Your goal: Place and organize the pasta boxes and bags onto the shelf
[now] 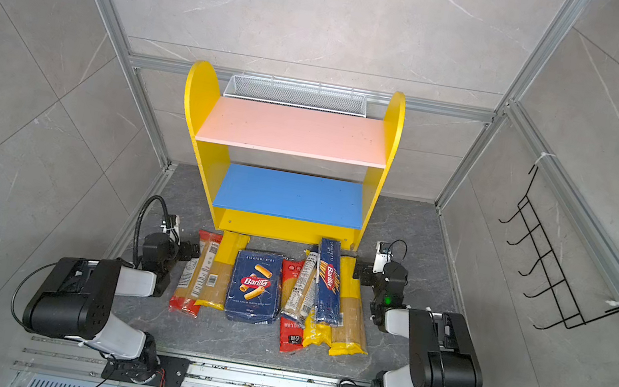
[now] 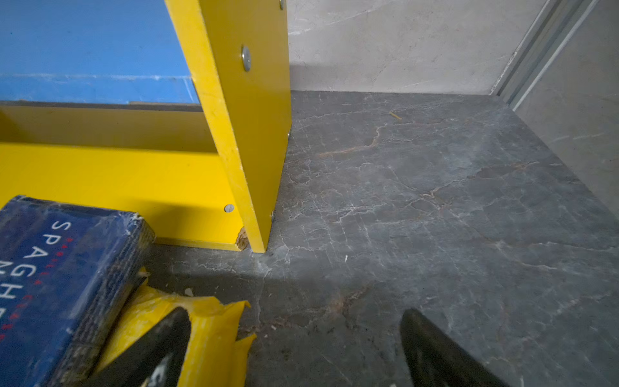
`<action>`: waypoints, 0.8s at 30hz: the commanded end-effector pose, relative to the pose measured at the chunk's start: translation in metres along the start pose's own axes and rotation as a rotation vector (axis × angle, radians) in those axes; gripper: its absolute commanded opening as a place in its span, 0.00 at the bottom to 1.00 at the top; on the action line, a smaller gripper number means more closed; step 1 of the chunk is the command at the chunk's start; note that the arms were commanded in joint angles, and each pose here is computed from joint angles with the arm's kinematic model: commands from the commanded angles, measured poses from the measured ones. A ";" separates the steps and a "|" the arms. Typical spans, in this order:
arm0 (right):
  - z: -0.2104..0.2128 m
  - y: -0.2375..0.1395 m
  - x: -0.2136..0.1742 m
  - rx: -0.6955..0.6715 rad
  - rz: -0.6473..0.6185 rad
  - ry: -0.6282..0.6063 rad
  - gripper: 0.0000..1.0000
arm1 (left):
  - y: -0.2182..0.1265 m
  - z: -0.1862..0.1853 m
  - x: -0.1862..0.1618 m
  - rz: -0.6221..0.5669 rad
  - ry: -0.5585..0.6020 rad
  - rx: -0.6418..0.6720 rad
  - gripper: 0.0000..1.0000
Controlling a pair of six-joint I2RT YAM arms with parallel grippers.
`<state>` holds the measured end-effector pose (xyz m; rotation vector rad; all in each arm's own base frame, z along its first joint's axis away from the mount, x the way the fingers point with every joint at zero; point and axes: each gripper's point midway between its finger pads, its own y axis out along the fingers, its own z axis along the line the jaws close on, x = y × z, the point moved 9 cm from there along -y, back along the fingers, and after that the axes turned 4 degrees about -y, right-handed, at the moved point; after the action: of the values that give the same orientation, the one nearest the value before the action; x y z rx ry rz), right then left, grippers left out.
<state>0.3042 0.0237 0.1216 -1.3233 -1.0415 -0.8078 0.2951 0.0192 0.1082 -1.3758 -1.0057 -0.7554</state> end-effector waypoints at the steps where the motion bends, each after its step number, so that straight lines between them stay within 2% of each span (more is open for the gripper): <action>1: 0.002 0.001 0.002 0.011 -0.015 -0.019 1.00 | 0.001 -0.003 0.013 -0.050 0.024 -0.023 1.00; 24: 0.002 0.001 0.002 0.010 -0.014 -0.017 1.00 | 0.002 -0.003 0.014 -0.044 0.019 -0.030 1.00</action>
<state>0.3042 0.0237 0.1217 -1.3232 -1.0418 -0.8081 0.2951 0.0190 0.1082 -1.3791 -1.0043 -0.7568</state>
